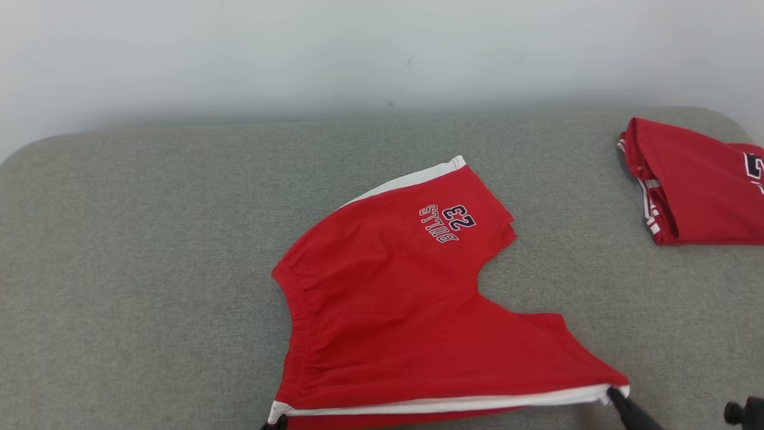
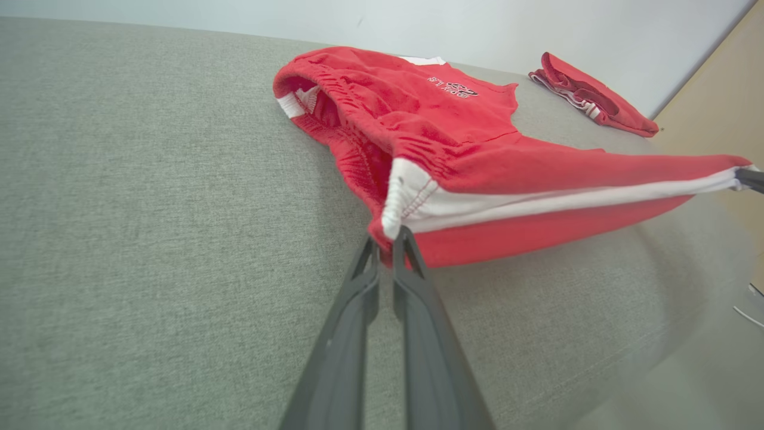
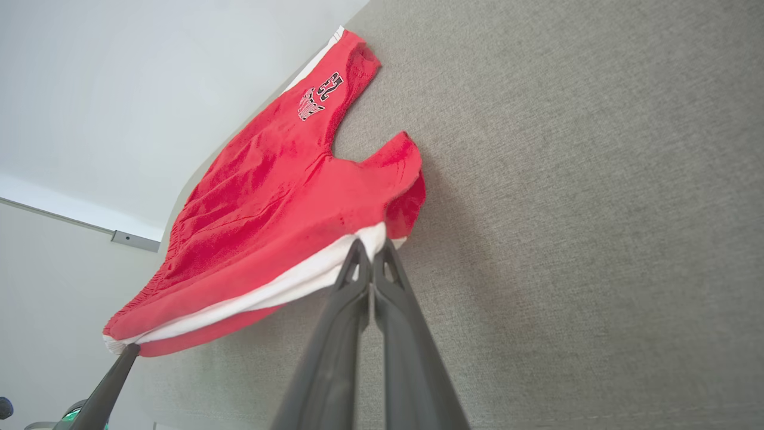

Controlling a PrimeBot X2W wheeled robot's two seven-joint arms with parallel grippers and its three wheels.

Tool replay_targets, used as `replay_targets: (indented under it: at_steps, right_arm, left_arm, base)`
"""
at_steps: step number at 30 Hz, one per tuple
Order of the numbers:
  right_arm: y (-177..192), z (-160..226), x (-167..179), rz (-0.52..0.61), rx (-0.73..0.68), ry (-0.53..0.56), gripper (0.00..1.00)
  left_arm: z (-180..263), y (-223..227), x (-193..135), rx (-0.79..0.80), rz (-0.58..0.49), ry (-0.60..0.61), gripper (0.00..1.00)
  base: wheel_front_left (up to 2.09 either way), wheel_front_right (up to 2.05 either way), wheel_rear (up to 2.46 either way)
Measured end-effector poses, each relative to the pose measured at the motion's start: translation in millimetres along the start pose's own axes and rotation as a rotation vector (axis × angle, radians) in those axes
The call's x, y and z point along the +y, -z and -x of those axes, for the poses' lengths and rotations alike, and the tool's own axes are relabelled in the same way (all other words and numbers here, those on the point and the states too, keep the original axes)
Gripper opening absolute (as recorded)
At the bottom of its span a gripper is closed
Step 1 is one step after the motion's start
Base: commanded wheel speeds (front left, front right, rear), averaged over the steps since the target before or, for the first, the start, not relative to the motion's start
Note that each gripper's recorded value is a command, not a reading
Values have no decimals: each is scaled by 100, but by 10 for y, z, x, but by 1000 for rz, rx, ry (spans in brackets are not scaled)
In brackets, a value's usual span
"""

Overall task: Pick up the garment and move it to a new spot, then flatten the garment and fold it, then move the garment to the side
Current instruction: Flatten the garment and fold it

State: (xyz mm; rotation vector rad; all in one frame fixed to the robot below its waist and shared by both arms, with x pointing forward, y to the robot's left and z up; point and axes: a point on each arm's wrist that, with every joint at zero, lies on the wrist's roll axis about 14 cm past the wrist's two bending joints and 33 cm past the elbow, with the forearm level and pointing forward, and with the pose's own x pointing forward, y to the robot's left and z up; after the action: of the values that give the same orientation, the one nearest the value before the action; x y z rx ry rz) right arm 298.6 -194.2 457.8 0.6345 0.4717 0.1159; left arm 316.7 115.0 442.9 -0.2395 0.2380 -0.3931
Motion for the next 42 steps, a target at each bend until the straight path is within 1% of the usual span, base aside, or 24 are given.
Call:
replay_targets:
  at_steps: [4, 8, 16, 22, 27, 35, 39, 42]
  right_arm:
    - [-214, -108, 19, 38, -35, -9, 0]
    - [-410, -269, 88, 88, -54, -33, 0]
    - [-714, -712, 389, 194, -52, -115, 0]
    - [-983, -1083, 484, 258, -70, -124, 0]
    - [-1202, -1390, 545, 286, -95, -121, 0]
    - [-1321, -1862, 756, 345, -95, -141, 0]
    - [-1395, -2070, 808, 380, -99, -137, 0]
    - [-1447, -2290, 814, 407, -102, -120, 0]
  left_arm:
    - [-20, -48, -53, -25, 0, 14, 0]
    - [-97, -187, -109, -71, -16, 42, 0]
    - [-343, -427, -190, -138, -31, 93, 0]
    - [-508, -509, -95, -152, -19, 77, 0]
    - [-606, -593, 14, -169, -13, 53, 0]
    - [-801, -684, 134, -181, -6, 27, 0]
    - [-943, -784, 233, -201, 19, 0, 0]
    - [-1092, -718, 332, -171, 46, -20, 0]
  base:
    - [0, 0, 0]
    - [0, 0, 0]
    - [0, 0, 0]
    - [0, 0, 0]
    - [0, 0, 0]
    - [0, 0, 0]
    - [0, 0, 0]
    - [0, 0, 0]
